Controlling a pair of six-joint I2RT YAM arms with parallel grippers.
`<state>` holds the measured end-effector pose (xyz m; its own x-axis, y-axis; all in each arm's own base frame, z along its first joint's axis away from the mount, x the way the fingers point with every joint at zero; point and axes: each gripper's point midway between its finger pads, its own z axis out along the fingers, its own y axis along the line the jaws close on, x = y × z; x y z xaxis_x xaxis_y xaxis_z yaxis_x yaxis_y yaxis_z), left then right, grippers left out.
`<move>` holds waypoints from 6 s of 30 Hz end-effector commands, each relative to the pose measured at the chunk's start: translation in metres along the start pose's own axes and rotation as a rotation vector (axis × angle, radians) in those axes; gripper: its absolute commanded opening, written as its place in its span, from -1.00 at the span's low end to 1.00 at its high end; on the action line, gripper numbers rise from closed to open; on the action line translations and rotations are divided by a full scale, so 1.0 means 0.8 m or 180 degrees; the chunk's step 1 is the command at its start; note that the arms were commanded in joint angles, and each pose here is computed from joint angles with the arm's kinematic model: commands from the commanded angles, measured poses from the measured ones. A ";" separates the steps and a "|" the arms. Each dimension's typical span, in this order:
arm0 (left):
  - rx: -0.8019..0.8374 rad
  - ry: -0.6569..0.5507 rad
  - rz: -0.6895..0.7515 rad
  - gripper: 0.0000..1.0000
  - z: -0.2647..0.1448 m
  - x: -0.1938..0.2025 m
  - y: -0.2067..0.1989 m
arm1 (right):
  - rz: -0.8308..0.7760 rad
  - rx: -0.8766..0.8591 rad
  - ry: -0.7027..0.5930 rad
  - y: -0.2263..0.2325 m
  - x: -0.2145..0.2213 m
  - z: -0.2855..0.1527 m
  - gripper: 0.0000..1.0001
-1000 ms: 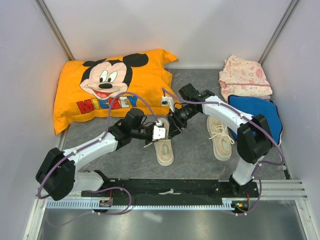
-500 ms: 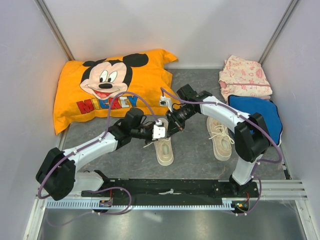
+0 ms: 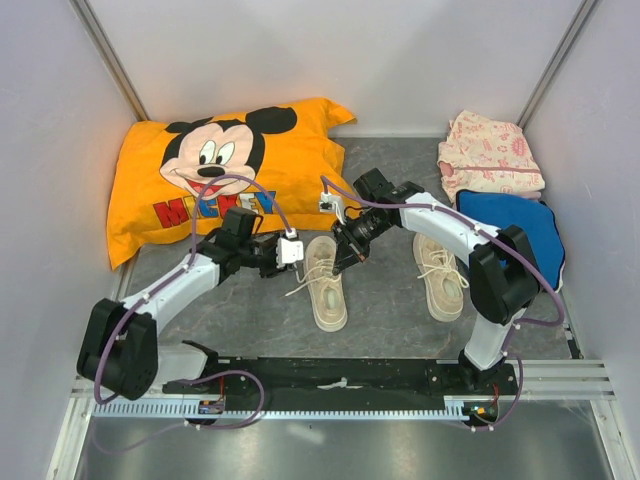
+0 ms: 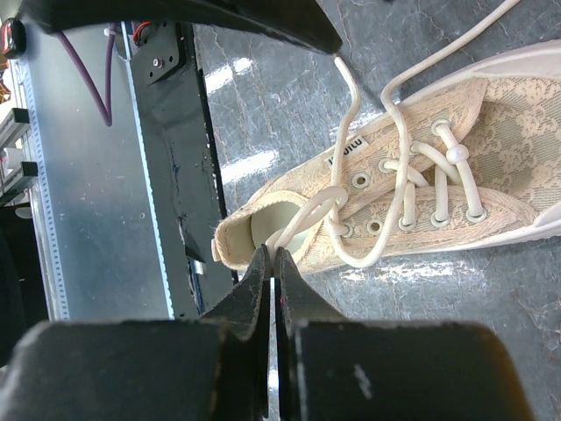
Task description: Tie the shoes
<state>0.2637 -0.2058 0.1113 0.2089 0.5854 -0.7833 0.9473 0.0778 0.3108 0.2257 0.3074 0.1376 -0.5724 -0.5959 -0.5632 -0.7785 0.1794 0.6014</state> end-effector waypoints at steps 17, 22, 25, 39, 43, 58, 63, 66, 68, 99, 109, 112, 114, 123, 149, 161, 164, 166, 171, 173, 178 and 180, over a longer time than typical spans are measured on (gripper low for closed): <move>0.0885 0.0242 0.0398 -0.09 0.052 0.049 -0.029 | -0.0104 0.0126 -0.0112 -0.008 -0.015 -0.010 -1.00; 0.1050 0.0319 0.0403 -0.14 0.057 0.059 -0.040 | -0.0096 0.0129 -0.0118 -0.010 -0.019 -0.010 -1.00; 0.1082 0.0318 0.0383 -0.20 0.060 0.061 -0.040 | -0.0094 0.0130 -0.0121 -0.011 -0.020 -0.010 -1.00; 0.1111 0.0323 0.0323 -0.93 0.065 0.060 -0.040 | -0.0074 0.0190 -0.0101 -0.016 -0.018 -0.010 -1.00; 0.0919 0.0169 0.0191 -0.97 0.043 0.030 -0.028 | -0.0061 0.0336 -0.0151 -0.025 -0.024 -0.014 -1.00; 0.0874 0.0035 0.0199 -0.97 -0.022 -0.018 -0.066 | -0.0106 0.0590 -0.0357 -0.045 -0.047 -0.023 -1.00; 0.1242 0.0071 0.0223 -0.97 -0.040 -0.028 -0.109 | -0.0109 0.0584 -0.0403 -0.047 -0.051 -0.024 -1.00; 0.1352 0.0025 0.0356 -0.97 -0.040 -0.040 -0.128 | -0.0090 0.0555 -0.0407 -0.046 -0.051 -0.021 -1.00; 0.1483 -0.0014 0.0399 -0.97 -0.034 -0.056 -0.143 | -0.0097 0.0537 -0.0427 -0.045 -0.053 -0.020 -1.00; 0.0727 0.0127 -0.0578 -0.97 0.081 -0.064 -0.070 | 0.0102 0.0500 -0.0432 -0.043 -0.074 0.018 -0.15; 0.0743 0.0207 -0.0680 -0.97 0.072 -0.052 -0.075 | 0.0344 0.0458 -0.0313 -0.043 -0.036 -0.013 0.19; 0.0752 0.0224 -0.0696 -0.97 0.072 -0.051 -0.074 | 0.0396 0.0414 -0.0218 -0.041 -0.019 -0.009 0.10; 0.0757 0.0229 -0.0692 -0.97 0.073 -0.051 -0.074 | 0.0426 0.0389 -0.0198 -0.041 -0.014 -0.007 0.06; 0.0767 0.0245 -0.0698 -0.97 0.073 -0.051 -0.073 | 0.0617 0.0441 -0.0097 -0.061 0.005 0.009 -0.01; 0.0753 0.0282 -0.0762 -0.97 0.081 -0.052 -0.063 | 0.0752 0.0282 -0.0134 -0.057 0.009 0.018 -0.71; 0.0770 0.0314 -0.0801 -0.97 0.084 -0.053 -0.060 | 0.0728 0.0371 -0.0120 -0.066 0.010 0.018 -0.98; 0.0764 0.0327 -0.0832 -0.97 0.084 -0.053 -0.060 | 0.0640 0.0368 -0.0186 -0.058 0.004 0.011 -1.00; 0.0775 0.0343 -0.0868 -0.97 0.084 -0.052 -0.061 | 0.0599 0.0372 -0.0213 -0.054 0.003 0.009 -1.00; 0.0804 0.0308 -0.0996 -0.97 0.080 -0.054 -0.062 | 0.0542 0.0355 -0.0313 -0.043 -0.001 0.003 -1.00; 0.0808 0.0300 -0.1014 -0.97 0.080 -0.055 -0.063 | 0.0515 0.0349 -0.0368 -0.039 -0.006 0.001 -1.00; 0.0815 0.0323 -0.1069 -0.97 0.081 -0.053 -0.064 | 0.0497 0.0290 -0.0406 -0.034 -0.007 0.001 -1.00; 0.0805 0.0337 -0.1131 -0.97 0.084 -0.052 -0.062 | 0.0521 0.0257 -0.0411 -0.033 -0.006 0.001 -1.00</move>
<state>0.2163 -0.2824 0.0855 -0.1049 0.6563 -0.7472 0.9944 0.0603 -0.0867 0.2494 0.3011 0.1083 -0.7350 -0.4737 -0.4853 -0.6678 0.3814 0.6392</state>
